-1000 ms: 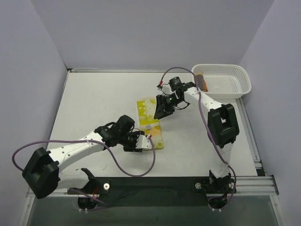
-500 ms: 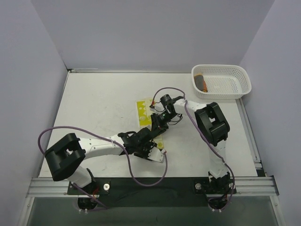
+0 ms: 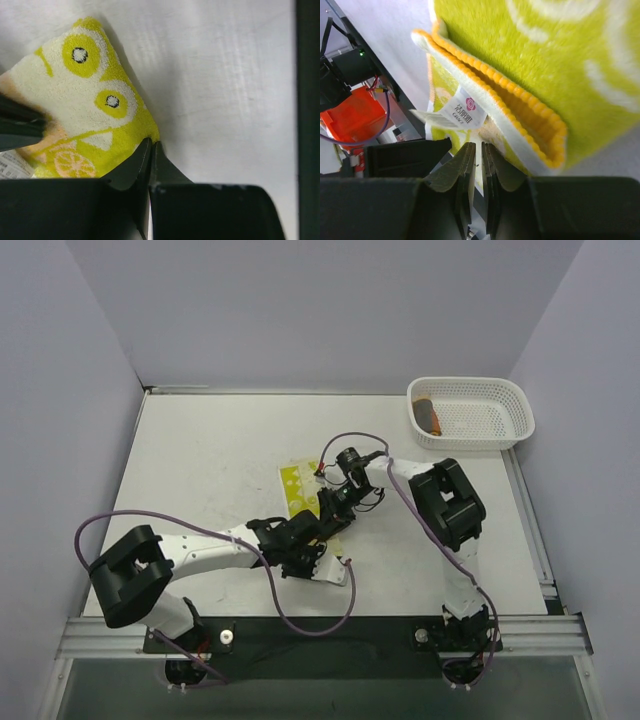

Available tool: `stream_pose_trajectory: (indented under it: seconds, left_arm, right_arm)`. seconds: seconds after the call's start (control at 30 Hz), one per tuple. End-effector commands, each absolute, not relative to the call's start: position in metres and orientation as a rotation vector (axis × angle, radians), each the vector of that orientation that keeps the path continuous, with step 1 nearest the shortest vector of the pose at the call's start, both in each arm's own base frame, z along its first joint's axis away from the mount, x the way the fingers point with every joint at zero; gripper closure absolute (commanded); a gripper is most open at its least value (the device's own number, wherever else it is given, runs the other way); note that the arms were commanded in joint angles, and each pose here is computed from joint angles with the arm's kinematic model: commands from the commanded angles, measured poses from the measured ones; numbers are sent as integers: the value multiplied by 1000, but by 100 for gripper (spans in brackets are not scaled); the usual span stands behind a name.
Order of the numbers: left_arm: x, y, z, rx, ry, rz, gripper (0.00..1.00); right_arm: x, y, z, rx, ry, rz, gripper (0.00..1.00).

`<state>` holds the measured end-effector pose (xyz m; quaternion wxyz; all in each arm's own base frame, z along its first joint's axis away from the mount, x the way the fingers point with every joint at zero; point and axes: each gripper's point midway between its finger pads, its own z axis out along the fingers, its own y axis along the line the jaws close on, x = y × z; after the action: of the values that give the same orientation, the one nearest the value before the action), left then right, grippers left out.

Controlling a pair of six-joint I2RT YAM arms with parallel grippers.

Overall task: Roll the towels
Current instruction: Roll the towel

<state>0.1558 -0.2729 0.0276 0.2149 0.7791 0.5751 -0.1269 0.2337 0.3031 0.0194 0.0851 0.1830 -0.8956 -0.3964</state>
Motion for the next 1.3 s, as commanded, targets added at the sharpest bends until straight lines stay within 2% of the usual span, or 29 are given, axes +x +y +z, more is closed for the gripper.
stream_pose_trajectory:
  seconds: [0.0, 0.17, 0.57, 0.7, 0.97, 1.27]
  left_arm:
    - [116, -271, 47, 2163, 1683, -656, 100]
    - [120, -275, 68, 2038, 1773, -849, 100]
    - [167, -273, 106, 1675, 1969, -1180, 100]
    - [197, -268, 115, 1539, 2013, -1199, 100]
    - [255, -250, 82, 1354, 2169, -1085, 100]
    - [280, -245, 35, 1272, 2325, -953, 100]
  right_arm:
    - [255, 306, 72, 677, -2773, -1282, 87]
    - [279, 304, 87, 730, -2860, -1286, 86]
    - [253, 312, 20, 725, -2735, -1156, 86]
    - [249, 308, 12, 730, -2727, -1130, 87]
    - [252, 309, 15, 747, -2742, -1130, 87]
    - [265, 309, 23, 746, -2810, -1085, 84]
